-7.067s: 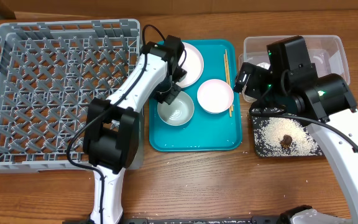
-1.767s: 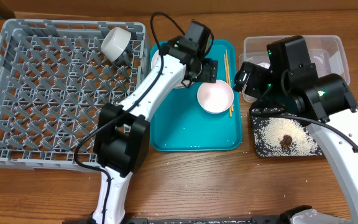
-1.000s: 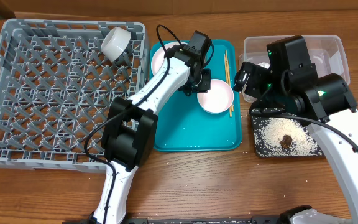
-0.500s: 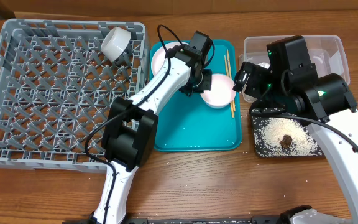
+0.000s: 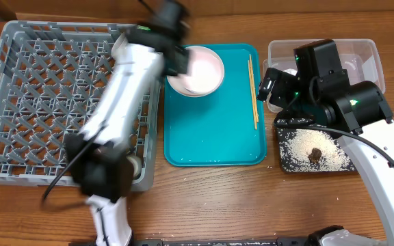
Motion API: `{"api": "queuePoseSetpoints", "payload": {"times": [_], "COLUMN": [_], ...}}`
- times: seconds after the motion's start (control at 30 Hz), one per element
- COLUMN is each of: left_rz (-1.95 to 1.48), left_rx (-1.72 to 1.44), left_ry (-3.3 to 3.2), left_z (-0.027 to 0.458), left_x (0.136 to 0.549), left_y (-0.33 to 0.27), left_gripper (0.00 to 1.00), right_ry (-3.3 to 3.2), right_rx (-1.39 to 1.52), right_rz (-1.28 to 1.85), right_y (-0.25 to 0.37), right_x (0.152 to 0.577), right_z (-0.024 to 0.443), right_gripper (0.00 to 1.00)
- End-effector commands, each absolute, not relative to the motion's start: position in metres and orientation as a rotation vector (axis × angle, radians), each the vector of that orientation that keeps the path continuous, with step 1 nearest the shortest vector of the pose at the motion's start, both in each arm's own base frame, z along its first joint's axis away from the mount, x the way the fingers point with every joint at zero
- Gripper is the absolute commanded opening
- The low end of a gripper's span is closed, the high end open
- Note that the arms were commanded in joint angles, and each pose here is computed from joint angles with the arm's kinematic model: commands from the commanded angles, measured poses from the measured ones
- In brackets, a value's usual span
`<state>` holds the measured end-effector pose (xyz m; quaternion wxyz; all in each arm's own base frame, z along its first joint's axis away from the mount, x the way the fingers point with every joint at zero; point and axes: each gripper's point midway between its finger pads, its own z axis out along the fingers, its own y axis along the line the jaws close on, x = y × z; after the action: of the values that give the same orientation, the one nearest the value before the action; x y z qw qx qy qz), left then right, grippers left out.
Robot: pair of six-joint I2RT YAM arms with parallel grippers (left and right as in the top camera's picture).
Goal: Sort waste into correct bins and load items into the dishwasher
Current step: 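Carry the pink bowl into the dish rack and release it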
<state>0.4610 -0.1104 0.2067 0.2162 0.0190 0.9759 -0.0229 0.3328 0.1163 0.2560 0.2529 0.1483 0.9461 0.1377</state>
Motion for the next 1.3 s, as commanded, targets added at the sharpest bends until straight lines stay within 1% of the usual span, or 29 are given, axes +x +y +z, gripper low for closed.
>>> {"api": "queuePoseSetpoints", "payload": {"times": [0.0,0.07,0.2,0.23,0.33,0.43,0.73,0.8,0.97,1.17,1.27], "left_rz": [0.512,0.667,0.911,1.053,1.250,1.363,1.392,1.405,1.543,1.536,1.541], "left_rx": [-0.081,-0.053,-0.060,-0.093,-0.142,-0.177,-0.192,-0.156,-0.188,-0.220,-0.261], "left_ry": [2.516,2.508,2.482,2.438,2.344,2.266,2.195,2.207,2.099,2.091,2.068], "left_z": [0.275,0.282,0.284,0.286,0.291,0.290,0.257,0.246,0.238,0.215,0.214], "left_x": [0.455,0.451,0.449,0.447,0.446,0.447,0.457,0.455,0.444,0.437,0.433], "left_y": [0.009,0.041,0.075,0.088,0.097,0.100,0.089,0.082,0.075,0.075,0.078], "left_gripper": [0.04,0.04,0.04,0.04,0.04,0.04,0.04,0.04,0.04,0.04,0.04], "right_ry": [2.565,2.565,2.565,2.565,2.565,2.565,2.565,2.565,2.565,2.565,2.565], "right_rx": [0.408,0.408,0.408,0.408,0.408,0.408,0.408,0.408,0.408,0.408,0.408], "right_rz": [0.362,0.362,0.362,0.362,0.362,0.362,0.362,0.362,0.362,0.362,0.362], "right_y": [0.114,0.114,0.114,0.114,0.114,0.114,0.114,0.114,0.114,0.114,0.114], "right_x": [0.334,0.334,0.334,0.334,0.334,0.334,0.334,0.334,0.334,0.334,0.334], "right_z": [0.256,0.256,0.256,0.256,0.256,0.256,0.256,0.256,0.256,0.256,0.256], "right_gripper": [1.00,1.00,1.00,1.00,1.00,1.00,1.00,1.00,1.00,1.00,1.00]}}
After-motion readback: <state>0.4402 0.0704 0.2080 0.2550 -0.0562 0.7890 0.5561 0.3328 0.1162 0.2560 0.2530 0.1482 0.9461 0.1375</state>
